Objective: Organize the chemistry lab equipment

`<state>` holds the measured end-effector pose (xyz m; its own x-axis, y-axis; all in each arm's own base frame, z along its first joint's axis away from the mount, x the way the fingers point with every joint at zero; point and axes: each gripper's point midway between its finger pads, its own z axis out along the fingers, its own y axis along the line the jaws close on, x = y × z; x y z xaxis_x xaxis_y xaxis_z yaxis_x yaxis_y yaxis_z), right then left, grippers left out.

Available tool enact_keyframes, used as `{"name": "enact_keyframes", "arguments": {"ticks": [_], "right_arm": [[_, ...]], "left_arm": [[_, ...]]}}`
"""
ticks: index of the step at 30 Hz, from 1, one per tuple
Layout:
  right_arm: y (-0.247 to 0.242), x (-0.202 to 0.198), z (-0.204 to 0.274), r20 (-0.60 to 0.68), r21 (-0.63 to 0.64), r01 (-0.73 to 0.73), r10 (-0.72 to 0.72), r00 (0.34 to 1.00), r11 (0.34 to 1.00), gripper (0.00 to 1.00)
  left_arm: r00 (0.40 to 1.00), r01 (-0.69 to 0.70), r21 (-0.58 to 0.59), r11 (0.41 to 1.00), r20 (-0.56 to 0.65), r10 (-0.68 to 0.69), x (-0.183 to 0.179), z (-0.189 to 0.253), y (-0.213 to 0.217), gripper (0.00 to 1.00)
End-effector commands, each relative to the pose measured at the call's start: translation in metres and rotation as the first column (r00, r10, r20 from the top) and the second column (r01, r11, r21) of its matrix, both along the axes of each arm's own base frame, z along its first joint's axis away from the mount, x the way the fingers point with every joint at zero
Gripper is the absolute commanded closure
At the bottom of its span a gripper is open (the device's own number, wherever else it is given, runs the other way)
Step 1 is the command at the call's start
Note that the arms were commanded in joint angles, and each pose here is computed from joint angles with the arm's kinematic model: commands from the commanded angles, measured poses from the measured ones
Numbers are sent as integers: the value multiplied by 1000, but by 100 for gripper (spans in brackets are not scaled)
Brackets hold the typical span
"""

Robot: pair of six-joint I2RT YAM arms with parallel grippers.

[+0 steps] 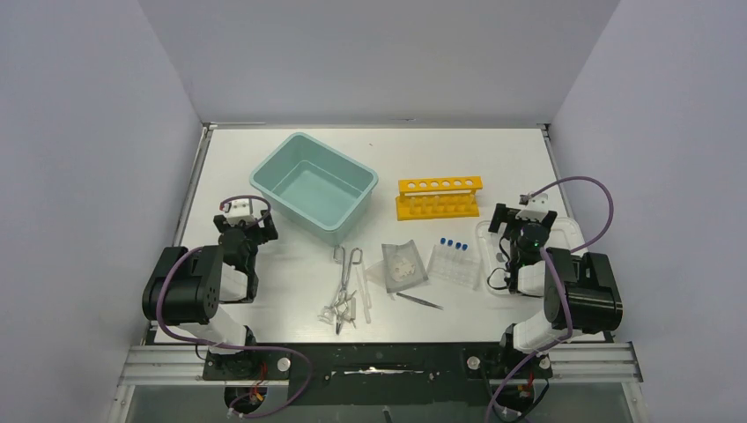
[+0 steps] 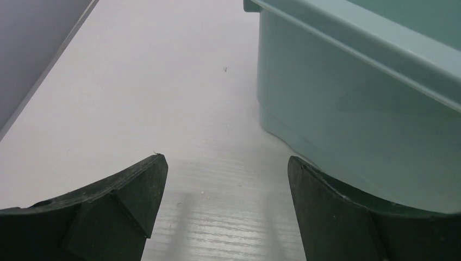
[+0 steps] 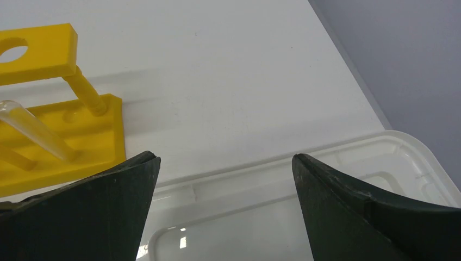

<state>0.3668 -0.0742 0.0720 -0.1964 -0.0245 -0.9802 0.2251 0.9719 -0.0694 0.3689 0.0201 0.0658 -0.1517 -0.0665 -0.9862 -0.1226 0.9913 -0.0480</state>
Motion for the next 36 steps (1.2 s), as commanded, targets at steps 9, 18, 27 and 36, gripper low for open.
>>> {"name": "enact_keyframes", "arguments": {"ticks": [9, 18, 27, 36], "right_arm": [[0, 5, 15, 61, -3, 0, 1, 998, 1000, 2], [-9, -10, 40, 122, 11, 70, -71, 990, 997, 2], [1, -23, 109, 216, -16, 22, -18, 976, 1000, 2], [52, 1, 167, 225, -55, -271, 277, 934, 961, 2]], "left_arm": [[999, 13, 12, 1000, 52, -14, 6, 14, -1, 18], [998, 38, -28, 999, 54, -36, 6, 14, 5, 18], [995, 17, -28, 999, 98, -14, 1, 58, 6, 18], [997, -32, -125, 992, 71, 41, -11, 111, -2, 18]]}}
